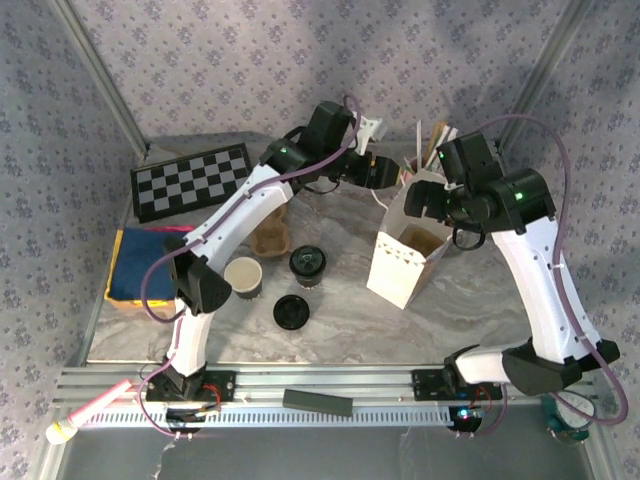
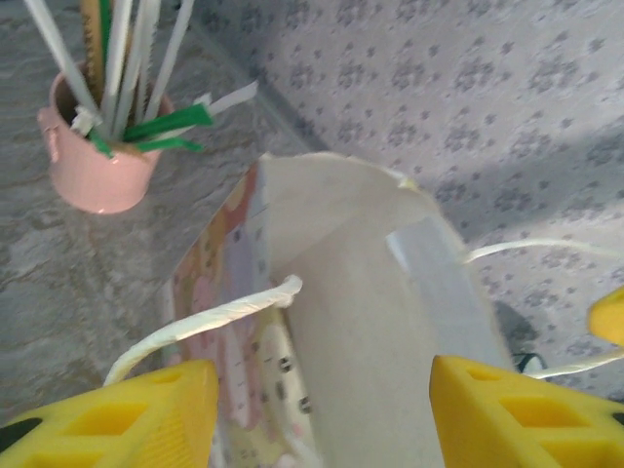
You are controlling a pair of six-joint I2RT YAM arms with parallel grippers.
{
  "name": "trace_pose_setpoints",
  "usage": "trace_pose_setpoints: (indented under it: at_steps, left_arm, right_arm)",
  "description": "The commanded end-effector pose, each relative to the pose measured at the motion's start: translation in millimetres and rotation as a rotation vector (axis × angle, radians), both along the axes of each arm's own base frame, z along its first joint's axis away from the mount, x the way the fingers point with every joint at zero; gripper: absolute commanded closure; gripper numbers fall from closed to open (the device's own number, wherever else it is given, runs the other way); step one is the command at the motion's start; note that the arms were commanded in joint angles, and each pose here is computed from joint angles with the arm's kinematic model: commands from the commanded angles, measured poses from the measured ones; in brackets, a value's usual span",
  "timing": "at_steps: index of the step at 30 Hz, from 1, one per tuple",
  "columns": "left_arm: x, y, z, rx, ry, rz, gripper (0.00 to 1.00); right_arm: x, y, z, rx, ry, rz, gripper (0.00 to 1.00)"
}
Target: Pack the takeout coffee
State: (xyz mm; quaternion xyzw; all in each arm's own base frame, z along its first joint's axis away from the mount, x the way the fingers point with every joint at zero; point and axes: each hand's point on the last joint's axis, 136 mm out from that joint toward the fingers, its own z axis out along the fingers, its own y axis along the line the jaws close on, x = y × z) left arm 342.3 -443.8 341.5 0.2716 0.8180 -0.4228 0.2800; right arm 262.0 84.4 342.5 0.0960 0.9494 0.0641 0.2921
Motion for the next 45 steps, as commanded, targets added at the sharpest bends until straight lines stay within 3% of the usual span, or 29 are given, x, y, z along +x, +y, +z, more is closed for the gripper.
trace_pose_setpoints:
  at_steps: [1, 7, 17, 21, 31, 36, 39, 40, 42, 43, 45]
  left_arm:
    - [-0.4, 11.0, 15.2, 0.035, -0.081, 0.001, 0.40]
    - [6.8, 25.1, 9.5, 0.110, -0.124, 0.058, 0.39]
    - [2.1, 38.1, 21.3, 0.119, -0.150, 0.084, 0.39]
    - [-4.0, 44.9, 32.6, 0.089, -0.191, 0.088, 0.34]
    - [-2.5, 20.0, -0.6, 0.104, -0.095, 0.002, 0.35]
    - [8.3, 8.2, -8.5, 0.109, -0.107, -0.012, 0.43]
    - [13.4, 3.3, -1.4, 0.091, -0.127, -0.010, 0.65]
    - [13.9, 3.2, 2.5, 0.086, -0.133, -0.008, 0.75]
    - [12.5, 4.8, 10.6, 0.076, -0.138, 0.000, 0.92]
    - [10.4, 7.2, 14.3, 0.072, -0.137, 0.003, 0.93]
    - [5.4, 11.4, 18.3, 0.074, -0.137, 0.013, 0.97]
  right_arm:
    - [1.5, 2.3, 0.2, 0.041, -0.010, -0.020, 0.09]
    - [2.5, 5.7, -5.3, 0.058, 0.003, -0.016, 0.09]
    - [7.1, 8.0, -16.7, 0.073, 0.026, -0.017, 0.15]
    - [6.9, 6.5, -17.6, 0.075, 0.027, -0.022, 0.15]
    - [8.4, 6.7, -15.2, 0.089, 0.018, -0.026, 0.15]
    - [8.1, 7.3, -16.4, 0.093, 0.020, -0.024, 0.16]
    - [9.9, 9.0, -24.7, 0.091, 0.037, -0.017, 0.17]
    - [12.2, 9.6, -27.9, 0.094, 0.039, -0.017, 0.19]
    - [17.1, 10.9, -34.6, 0.108, 0.046, -0.015, 0.36]
    - [20.8, 10.9, -37.0, 0.123, 0.049, -0.019, 0.43]
    - [28.2, 12.0, -39.6, 0.141, 0.048, -0.022, 0.47]
